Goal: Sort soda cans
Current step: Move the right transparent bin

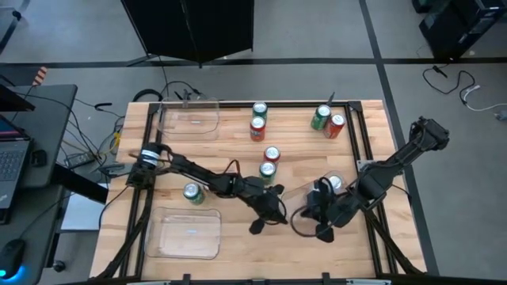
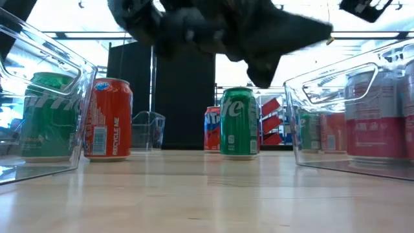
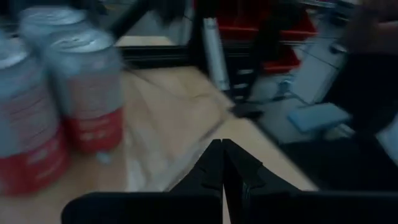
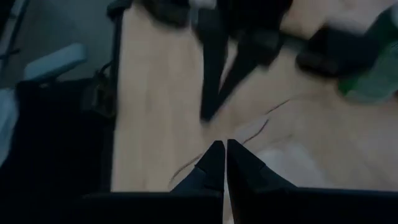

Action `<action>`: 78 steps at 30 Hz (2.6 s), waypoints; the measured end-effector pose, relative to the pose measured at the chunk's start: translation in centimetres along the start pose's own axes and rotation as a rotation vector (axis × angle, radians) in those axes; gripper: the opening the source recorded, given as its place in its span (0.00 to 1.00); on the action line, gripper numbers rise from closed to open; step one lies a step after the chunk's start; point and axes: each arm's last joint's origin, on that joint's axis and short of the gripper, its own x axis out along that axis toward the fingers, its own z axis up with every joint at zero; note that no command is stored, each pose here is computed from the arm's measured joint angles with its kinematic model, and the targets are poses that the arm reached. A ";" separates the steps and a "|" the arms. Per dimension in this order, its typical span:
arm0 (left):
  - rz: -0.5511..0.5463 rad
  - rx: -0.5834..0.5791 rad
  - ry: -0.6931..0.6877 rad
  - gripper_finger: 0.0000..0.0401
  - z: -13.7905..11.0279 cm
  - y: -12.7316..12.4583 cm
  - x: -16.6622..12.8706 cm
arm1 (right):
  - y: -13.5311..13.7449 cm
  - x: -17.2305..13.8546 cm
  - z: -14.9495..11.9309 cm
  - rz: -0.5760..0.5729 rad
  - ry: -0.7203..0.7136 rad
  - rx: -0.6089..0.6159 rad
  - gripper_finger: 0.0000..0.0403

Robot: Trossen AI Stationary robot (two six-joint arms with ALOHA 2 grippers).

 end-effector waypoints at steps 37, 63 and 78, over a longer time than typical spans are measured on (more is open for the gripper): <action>0.100 0.087 -0.007 0.00 2.2 -6.3 -14.0 | -2.9 -1.7 -11.2 -0.899 0.396 0.452 0.00; 0.161 0.042 0.051 0.00 1.6 -6.7 -15.7 | 1.8 0.6 -3.9 -0.318 0.111 0.164 0.00; 0.170 0.028 0.098 0.00 1.2 -6.6 -15.7 | 3.1 4.0 -4.5 -0.093 0.438 0.145 0.00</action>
